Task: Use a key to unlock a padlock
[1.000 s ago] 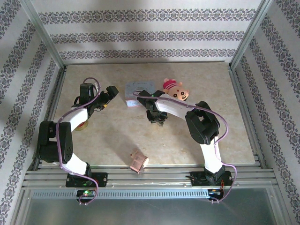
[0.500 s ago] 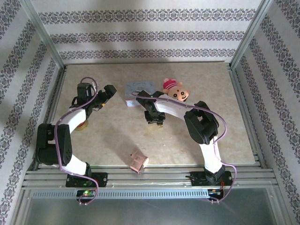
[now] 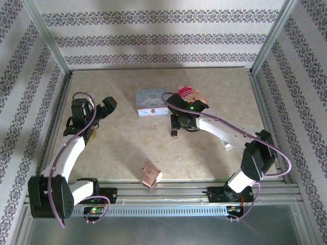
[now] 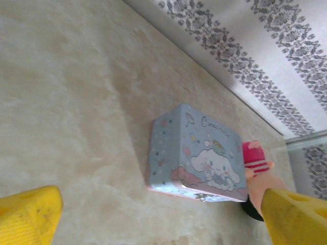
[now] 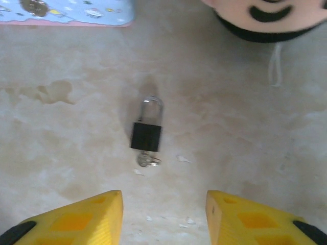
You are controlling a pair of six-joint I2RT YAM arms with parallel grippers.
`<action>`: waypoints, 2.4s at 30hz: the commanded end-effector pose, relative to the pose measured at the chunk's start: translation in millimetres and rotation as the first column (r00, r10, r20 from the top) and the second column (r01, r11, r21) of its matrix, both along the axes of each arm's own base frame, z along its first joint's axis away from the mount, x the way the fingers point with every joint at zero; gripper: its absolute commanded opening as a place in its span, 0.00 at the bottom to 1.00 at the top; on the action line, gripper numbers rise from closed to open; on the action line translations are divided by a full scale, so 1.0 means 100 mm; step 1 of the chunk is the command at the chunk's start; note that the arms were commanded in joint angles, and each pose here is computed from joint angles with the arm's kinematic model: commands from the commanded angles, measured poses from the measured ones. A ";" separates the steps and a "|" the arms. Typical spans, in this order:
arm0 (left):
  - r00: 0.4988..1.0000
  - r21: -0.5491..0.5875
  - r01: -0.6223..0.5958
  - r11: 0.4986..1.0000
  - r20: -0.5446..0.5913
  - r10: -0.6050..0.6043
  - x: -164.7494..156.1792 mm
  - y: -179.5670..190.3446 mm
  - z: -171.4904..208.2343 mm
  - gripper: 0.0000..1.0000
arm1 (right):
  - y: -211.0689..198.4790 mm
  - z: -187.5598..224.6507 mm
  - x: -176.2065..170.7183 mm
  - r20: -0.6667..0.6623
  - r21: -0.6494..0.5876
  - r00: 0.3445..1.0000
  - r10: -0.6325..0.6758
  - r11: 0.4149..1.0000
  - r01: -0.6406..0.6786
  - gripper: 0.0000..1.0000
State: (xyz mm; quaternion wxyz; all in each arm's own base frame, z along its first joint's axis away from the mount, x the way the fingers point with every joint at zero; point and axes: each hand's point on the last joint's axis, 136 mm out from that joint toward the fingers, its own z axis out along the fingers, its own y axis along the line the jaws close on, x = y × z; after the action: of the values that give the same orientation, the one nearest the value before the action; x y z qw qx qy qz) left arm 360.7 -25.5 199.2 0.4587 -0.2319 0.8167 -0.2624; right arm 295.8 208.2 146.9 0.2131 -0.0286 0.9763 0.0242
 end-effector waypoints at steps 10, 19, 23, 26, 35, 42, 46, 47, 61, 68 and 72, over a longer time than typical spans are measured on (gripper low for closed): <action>0.958 0.290 -0.251 0.924 0.209 0.195 -0.65 0.55 -0.18 0.99 | -0.81 0.31 0.01 0.316 0.037 0.938 -0.142 0.990 0.138 0.98; 0.937 0.429 -0.296 0.854 0.305 0.171 -0.61 0.66 -0.31 0.99 | -1.24 0.49 0.15 0.593 0.074 0.786 -0.173 0.984 0.161 0.98; 0.937 0.514 -0.281 0.811 0.328 0.116 -0.46 0.67 -0.34 0.99 | -1.34 0.53 0.19 0.700 0.023 0.702 -0.128 0.987 0.156 0.98; 0.942 0.559 -0.251 0.790 0.330 0.065 -0.31 0.64 -0.38 0.99 | -1.40 0.53 0.20 0.741 -0.007 0.664 -0.104 0.987 0.163 0.98; 0.945 0.591 -0.137 0.795 0.318 -0.074 0.09 0.46 -0.65 0.99 | -1.49 0.38 0.26 0.752 -0.109 0.659 0.004 0.987 0.117 0.98; 0.948 0.592 -0.050 0.805 0.281 -0.148 0.19 0.36 -0.87 0.99 | -1.66 0.26 0.21 0.778 -0.081 0.628 -0.018 0.988 0.128 0.98; 0.948 0.588 0.058 0.807 0.222 -0.230 0.32 0.23 -1.04 0.99 | -1.74 0.27 0.17 0.804 -0.044 0.593 -0.044 0.990 0.134 0.98; 0.944 0.589 0.076 0.805 0.216 -0.248 0.35 0.21 -1.06 0.99 | -1.75 0.26 0.16 0.807 -0.038 0.589 -0.048 0.990 0.133 0.98; 0.936 0.590 0.109 0.800 0.209 -0.282 0.34 0.15 -1.06 0.99 | -1.85 0.05 0.22 0.840 -0.021 0.542 -0.021 0.997 0.071 0.98; 0.950 0.590 0.056 0.806 0.216 -0.224 0.32 0.25 -1.06 0.99 | -1.83 0.01 0.32 0.852 -0.028 0.523 0.008 0.999 0.030 0.98; 0.954 0.589 0.036 0.807 0.221 -0.204 0.32 0.28 -1.06 0.99 | -1.86 -0.03 0.41 0.854 -0.003 0.520 -0.011 1.000 0.026 0.98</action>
State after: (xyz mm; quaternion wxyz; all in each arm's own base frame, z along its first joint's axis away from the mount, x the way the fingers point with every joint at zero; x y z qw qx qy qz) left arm 391.5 -5.4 85.4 0.5803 0.0192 0.8111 -0.0712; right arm 328.9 17.5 122.4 0.6267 -0.0200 0.7787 -0.0218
